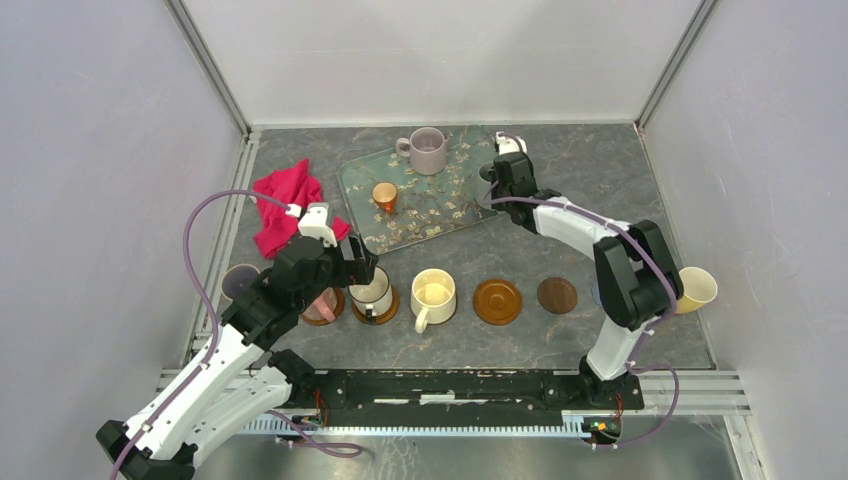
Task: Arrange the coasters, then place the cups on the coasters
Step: Pick up the cup from the tray, then place the cup on the coaster.
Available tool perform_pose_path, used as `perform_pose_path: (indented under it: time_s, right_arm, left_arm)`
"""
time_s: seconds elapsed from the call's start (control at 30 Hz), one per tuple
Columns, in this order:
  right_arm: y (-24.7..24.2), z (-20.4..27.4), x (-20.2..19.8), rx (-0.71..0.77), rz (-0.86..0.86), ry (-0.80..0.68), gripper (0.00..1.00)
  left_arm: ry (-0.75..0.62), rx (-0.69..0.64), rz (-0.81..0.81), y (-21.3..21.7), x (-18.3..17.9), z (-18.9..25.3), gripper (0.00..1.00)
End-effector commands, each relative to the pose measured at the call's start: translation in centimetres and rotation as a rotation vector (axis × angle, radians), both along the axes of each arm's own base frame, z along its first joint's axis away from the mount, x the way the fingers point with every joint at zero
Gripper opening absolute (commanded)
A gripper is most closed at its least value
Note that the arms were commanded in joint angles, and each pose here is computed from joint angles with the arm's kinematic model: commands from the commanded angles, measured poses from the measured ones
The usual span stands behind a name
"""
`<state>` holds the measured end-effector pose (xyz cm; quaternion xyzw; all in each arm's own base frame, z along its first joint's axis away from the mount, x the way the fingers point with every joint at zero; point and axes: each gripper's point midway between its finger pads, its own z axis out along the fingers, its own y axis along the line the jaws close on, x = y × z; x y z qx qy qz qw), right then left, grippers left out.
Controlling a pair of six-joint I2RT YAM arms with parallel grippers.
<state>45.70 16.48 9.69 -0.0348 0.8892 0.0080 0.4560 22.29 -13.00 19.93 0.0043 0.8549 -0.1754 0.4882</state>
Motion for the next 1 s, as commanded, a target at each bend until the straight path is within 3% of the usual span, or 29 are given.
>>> perform_pose_path:
  time_s: [0.0, 0.43, 0.97]
  right_arm:
    - [0.7, 7.7, -0.1, 0.118, -0.017, -0.237, 0.0]
    - [-0.7, 8.7, -7.8, 0.18, 0.0, -0.275, 0.0]
    - [-0.3, 5.9, -18.7, 0.225, 0.128, -0.196, 0.0]
  left_arm:
    - [-0.026, 0.031, 0.004, 0.4, 0.5, 0.1, 1.0]
    - [-0.018, 0.036, 0.006, 0.3, 0.5, -0.1, 1.0]
    - [-0.001, 0.054, 0.019, 0.4, 0.9, -0.6, 1.0]
